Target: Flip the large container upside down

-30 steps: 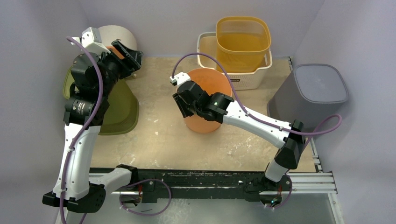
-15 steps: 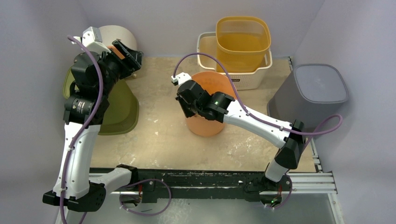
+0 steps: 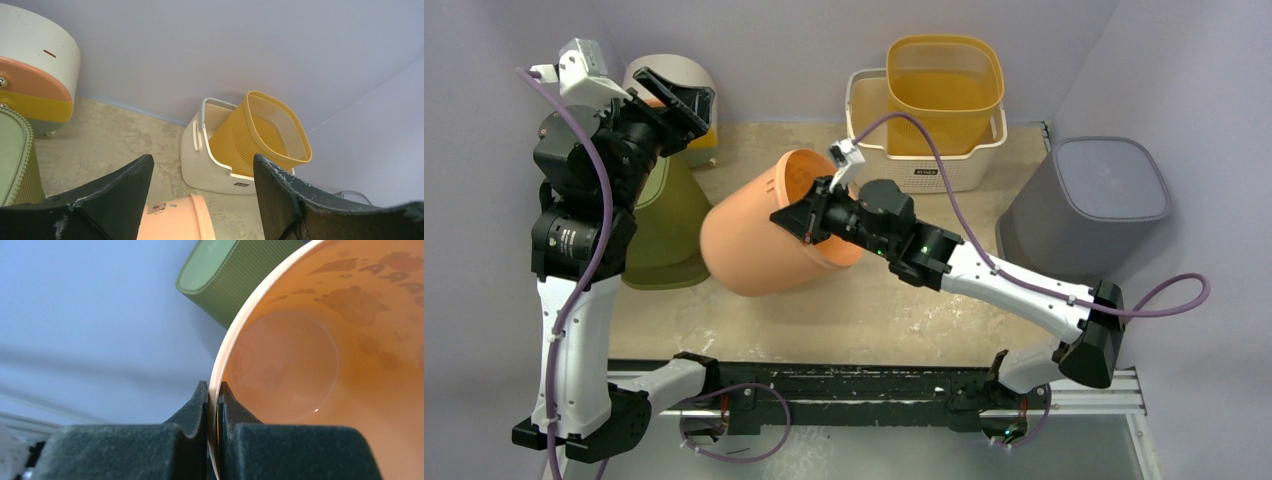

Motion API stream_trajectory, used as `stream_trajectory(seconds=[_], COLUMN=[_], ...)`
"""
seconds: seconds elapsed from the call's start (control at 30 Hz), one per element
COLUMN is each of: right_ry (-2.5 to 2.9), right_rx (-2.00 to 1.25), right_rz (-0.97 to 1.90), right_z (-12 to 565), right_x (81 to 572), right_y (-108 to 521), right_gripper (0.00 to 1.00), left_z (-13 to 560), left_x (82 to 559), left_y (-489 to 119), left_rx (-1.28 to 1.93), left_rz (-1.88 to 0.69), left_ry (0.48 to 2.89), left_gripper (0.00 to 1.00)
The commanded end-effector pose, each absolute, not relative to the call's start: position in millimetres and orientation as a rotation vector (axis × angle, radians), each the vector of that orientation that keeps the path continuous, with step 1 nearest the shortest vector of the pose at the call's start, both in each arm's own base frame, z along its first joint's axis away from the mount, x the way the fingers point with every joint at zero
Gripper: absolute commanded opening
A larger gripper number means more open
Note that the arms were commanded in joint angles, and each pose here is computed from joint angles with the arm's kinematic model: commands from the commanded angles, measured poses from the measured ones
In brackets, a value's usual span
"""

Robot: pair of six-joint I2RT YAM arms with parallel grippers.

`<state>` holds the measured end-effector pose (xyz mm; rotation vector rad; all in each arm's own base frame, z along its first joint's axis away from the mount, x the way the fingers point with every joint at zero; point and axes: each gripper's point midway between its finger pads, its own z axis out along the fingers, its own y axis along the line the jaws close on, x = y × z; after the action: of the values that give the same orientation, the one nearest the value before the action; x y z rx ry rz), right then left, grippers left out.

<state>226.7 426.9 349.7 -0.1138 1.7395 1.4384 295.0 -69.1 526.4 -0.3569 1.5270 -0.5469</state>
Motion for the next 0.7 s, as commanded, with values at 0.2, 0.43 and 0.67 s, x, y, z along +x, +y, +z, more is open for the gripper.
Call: stream_trajectory(seconds=[0.2,0.43,0.67], right_ry=[1.409,1.269,1.196], right_rx=[0.211,0.431,0.762], right_rz=[1.92,2.171,2.385], right_z=[381.7,348.5,270.9], right_x=[227.9,224.0,230.2], right_y=[413.9,384.0,345.1], right_gripper=[0.0,0.0,0.0], left_z=[558.4,552.9,545.5], left_x=[288.9,294.1,300.8], left_y=[-71.9,-74.0,-74.8], left_rx=[-0.336,-0.34,-0.339], left_rz=[-0.589,-0.592,-0.579], left_ry=[1.447,1.463,1.486], left_gripper=[0.71,0.71,0.71])
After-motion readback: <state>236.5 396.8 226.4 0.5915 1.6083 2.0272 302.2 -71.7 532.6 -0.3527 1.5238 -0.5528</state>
